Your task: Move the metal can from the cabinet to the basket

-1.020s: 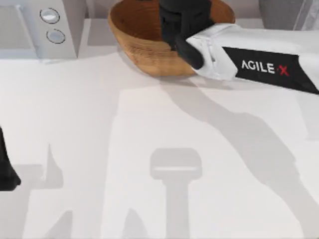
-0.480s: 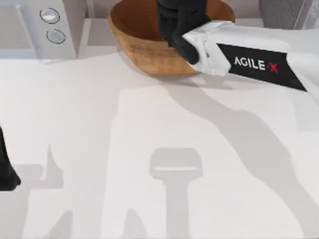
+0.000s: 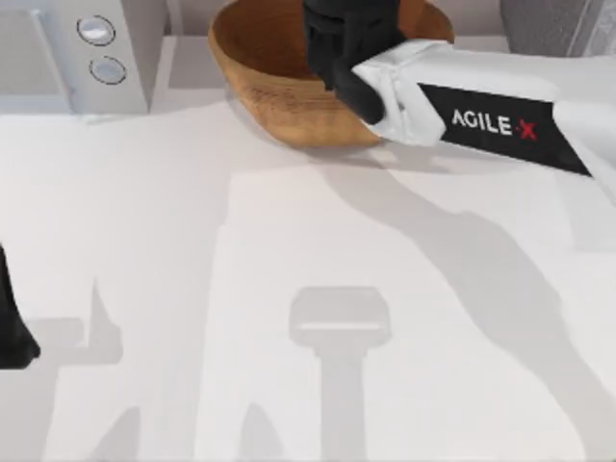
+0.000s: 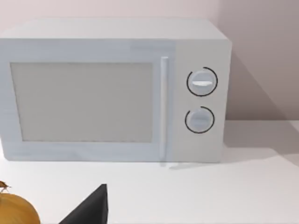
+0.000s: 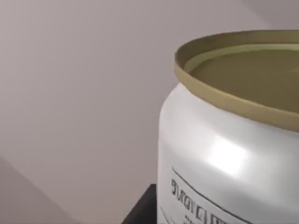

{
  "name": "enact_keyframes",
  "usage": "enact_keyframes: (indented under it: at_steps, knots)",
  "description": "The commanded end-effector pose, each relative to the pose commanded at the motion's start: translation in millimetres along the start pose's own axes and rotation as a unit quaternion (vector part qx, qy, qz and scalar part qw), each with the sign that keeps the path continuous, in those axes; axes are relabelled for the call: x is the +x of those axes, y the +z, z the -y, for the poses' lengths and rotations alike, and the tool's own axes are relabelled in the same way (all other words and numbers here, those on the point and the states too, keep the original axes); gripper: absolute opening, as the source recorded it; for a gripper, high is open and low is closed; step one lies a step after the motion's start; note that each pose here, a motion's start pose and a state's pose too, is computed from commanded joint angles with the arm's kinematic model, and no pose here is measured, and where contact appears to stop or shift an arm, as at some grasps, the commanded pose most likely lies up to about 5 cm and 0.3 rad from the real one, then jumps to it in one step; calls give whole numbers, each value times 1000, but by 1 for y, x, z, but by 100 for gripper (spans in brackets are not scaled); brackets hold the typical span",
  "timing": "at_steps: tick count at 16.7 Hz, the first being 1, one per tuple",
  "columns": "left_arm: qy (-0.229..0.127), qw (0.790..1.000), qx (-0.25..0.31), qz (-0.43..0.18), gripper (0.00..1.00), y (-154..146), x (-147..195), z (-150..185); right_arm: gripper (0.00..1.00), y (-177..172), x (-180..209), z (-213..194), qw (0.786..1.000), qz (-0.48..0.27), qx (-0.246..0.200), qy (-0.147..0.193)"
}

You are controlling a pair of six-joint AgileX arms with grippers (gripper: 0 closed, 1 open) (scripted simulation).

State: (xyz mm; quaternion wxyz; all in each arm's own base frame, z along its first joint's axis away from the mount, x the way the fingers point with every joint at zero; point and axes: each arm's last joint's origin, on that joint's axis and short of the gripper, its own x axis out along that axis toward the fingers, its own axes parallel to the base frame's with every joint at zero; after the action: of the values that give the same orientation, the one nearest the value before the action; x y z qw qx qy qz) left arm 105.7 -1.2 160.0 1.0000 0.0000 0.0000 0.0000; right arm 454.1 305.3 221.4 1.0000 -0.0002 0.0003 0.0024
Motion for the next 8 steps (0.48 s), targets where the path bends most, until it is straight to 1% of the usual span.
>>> enact_keyframes:
  at_steps: [5,6,8]
  knots:
    - [0,1000,0,0,100,0,0,0,98,0,0,0,1000,0,0,0]
    - [0,1000,0,0,100,0,0,0,100,0,0,0,1000,0,0,0]
    - [0,1000,0,0,100,0,0,0,100,0,0,0,1000,0,0,0]
